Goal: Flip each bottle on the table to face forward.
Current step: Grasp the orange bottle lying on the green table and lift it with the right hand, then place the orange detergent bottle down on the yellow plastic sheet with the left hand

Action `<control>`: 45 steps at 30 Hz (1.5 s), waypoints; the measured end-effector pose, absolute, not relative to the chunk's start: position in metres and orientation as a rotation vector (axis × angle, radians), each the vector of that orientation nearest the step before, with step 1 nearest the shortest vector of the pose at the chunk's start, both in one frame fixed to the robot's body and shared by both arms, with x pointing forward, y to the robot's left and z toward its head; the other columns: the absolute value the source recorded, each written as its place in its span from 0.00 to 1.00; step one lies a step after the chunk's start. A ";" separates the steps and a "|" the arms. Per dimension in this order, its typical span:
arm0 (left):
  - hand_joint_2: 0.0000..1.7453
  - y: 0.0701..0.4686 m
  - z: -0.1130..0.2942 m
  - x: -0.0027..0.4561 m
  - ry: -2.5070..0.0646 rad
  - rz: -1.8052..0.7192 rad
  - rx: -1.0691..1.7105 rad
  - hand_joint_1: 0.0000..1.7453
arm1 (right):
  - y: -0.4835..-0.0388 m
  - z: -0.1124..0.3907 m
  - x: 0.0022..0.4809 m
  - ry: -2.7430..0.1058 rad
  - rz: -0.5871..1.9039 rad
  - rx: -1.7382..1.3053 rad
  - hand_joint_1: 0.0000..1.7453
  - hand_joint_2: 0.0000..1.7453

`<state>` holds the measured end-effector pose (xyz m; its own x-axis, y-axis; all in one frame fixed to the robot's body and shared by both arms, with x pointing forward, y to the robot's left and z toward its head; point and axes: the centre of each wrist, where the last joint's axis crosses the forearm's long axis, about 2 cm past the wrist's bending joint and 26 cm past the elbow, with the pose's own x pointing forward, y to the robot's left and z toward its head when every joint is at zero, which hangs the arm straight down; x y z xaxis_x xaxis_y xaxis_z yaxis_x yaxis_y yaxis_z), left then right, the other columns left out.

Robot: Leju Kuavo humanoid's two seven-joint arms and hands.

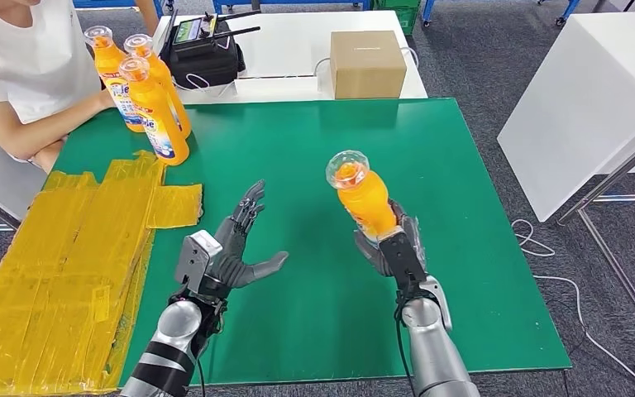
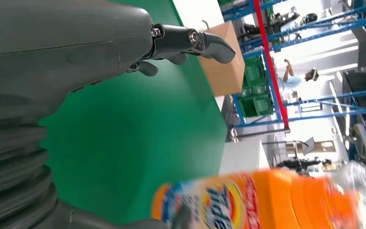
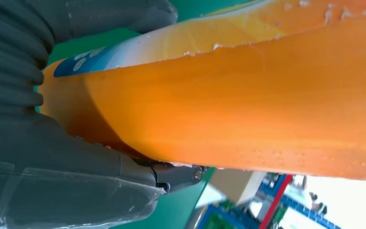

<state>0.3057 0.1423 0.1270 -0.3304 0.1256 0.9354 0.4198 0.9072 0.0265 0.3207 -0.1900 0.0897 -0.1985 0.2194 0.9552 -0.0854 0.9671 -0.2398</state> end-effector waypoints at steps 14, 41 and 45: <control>1.00 0.139 0.129 0.310 -1.897 -0.323 -0.418 0.00 | -0.154 0.094 0.325 -1.740 0.314 -0.004 1.00 1.00; 1.00 0.168 0.113 0.314 -1.891 -0.117 -0.439 0.00 | -0.010 0.118 0.278 -1.646 0.696 0.447 1.00 1.00; 1.00 0.174 0.108 0.308 -1.879 -0.008 -0.450 0.00 | -0.006 0.116 0.277 -1.625 0.738 0.456 1.00 1.00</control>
<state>0.3081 0.1744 0.1081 -0.2805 0.3031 0.9107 0.3105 0.9265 -0.2127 0.2768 -0.0063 0.1159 -0.1901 0.1097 0.9756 -0.6628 0.7188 -0.2099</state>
